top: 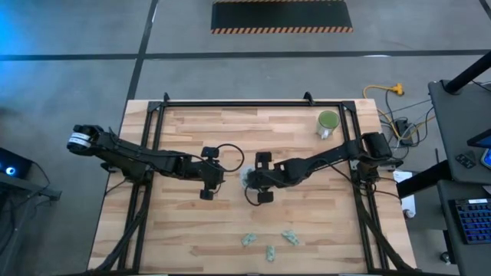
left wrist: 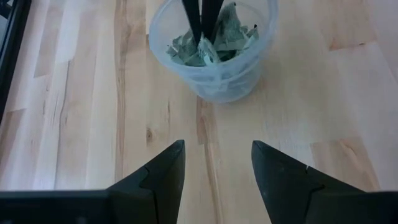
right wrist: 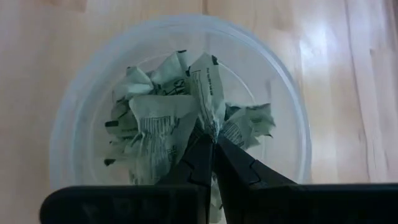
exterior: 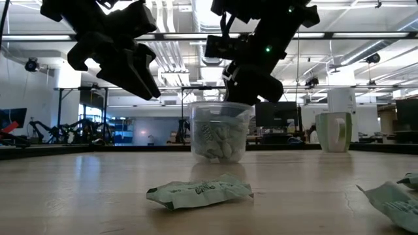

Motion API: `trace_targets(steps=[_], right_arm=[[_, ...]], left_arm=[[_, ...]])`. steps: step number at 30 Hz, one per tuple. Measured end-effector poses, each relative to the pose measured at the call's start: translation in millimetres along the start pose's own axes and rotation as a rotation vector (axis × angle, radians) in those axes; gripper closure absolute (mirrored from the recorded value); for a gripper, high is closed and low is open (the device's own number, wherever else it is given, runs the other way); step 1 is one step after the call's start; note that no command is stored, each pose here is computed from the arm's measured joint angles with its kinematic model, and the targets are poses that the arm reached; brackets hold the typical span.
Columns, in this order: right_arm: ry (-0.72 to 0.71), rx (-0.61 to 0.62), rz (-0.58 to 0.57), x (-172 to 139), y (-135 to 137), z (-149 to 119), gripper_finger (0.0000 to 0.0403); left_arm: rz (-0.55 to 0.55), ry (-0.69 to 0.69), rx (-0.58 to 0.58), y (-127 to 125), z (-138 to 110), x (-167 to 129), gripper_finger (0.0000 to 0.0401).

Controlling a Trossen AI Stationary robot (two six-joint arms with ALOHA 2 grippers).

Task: Pick and place Stevia / Truvia into bins
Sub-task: Put the light green stevia packet into the transparent container

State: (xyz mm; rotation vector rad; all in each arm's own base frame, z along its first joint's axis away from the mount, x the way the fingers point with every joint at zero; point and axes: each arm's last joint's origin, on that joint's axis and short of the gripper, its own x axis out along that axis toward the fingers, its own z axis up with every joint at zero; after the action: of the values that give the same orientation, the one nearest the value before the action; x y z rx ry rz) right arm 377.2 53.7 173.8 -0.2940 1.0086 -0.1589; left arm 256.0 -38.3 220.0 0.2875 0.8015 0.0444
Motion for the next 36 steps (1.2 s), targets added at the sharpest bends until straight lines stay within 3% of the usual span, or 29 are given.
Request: trace_targets(steps=[15,27,36], right_arm=[[-0.01,0.01,0.062,1.6,-3.9,1.5,0.0387],[-0.018,-0.006,0.065,-10.3,-8.5,17.1,0.0271],[0.081,0.001,0.072,-30.4,-8.8,22.8,0.0241]], left_arm=[[-0.001,0.004,0.001,-0.4,-1.2,0.5,0.0232],[-0.001,0.007,0.002,-0.5,-1.8,0.6,0.0232],[-0.002,0.007,0.003,-0.8,-2.2,0.8,0.0232]])
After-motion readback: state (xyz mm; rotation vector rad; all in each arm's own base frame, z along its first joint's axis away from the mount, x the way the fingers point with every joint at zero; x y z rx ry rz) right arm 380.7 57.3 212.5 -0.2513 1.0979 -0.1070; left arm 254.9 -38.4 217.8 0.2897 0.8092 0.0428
